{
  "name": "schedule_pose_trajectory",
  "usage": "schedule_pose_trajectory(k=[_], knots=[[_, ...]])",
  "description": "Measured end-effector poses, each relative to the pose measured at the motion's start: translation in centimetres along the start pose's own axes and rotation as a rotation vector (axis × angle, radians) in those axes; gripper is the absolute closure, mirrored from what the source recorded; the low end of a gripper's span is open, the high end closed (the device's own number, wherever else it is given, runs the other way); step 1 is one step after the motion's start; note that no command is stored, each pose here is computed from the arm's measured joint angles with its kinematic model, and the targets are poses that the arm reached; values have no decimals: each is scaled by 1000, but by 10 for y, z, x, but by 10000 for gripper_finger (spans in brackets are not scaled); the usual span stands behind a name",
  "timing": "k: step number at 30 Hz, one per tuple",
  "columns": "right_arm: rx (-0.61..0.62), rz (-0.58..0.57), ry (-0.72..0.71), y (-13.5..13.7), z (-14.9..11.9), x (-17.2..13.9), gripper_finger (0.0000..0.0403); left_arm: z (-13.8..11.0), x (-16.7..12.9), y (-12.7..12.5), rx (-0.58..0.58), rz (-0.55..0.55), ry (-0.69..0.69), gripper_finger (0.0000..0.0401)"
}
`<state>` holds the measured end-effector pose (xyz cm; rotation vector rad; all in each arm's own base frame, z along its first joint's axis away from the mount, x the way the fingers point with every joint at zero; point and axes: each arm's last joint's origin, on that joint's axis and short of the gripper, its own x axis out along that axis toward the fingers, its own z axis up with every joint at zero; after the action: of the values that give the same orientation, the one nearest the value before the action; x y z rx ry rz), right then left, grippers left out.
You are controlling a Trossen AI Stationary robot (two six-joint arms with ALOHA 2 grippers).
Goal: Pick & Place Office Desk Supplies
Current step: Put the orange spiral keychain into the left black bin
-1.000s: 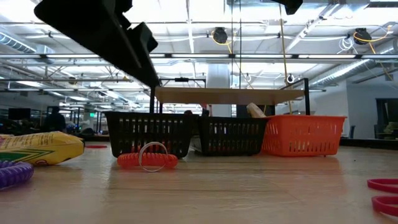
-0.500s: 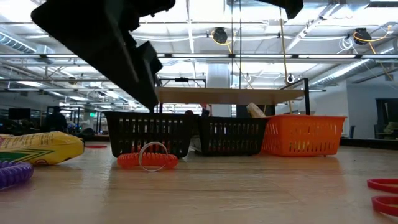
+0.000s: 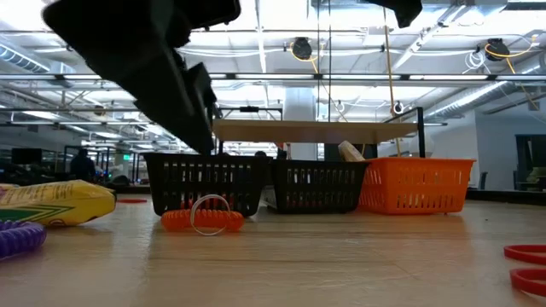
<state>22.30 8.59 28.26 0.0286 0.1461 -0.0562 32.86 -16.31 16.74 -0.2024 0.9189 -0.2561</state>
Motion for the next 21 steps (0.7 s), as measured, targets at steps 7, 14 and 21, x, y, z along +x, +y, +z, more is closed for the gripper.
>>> schedule_pose_trajectory(k=[7, 14, 21], knots=[[0, 12, 0, 2, 0, -1, 232, -10, 21, 5, -28, 21, 42, 210], [17, 11, 2, 2, -5, -1, 232, -17, 35, 11, -82, 46, 67, 210], [20, 13, -4, 2, -6, -1, 232, -13, 36, 11, -83, 88, 9, 280]])
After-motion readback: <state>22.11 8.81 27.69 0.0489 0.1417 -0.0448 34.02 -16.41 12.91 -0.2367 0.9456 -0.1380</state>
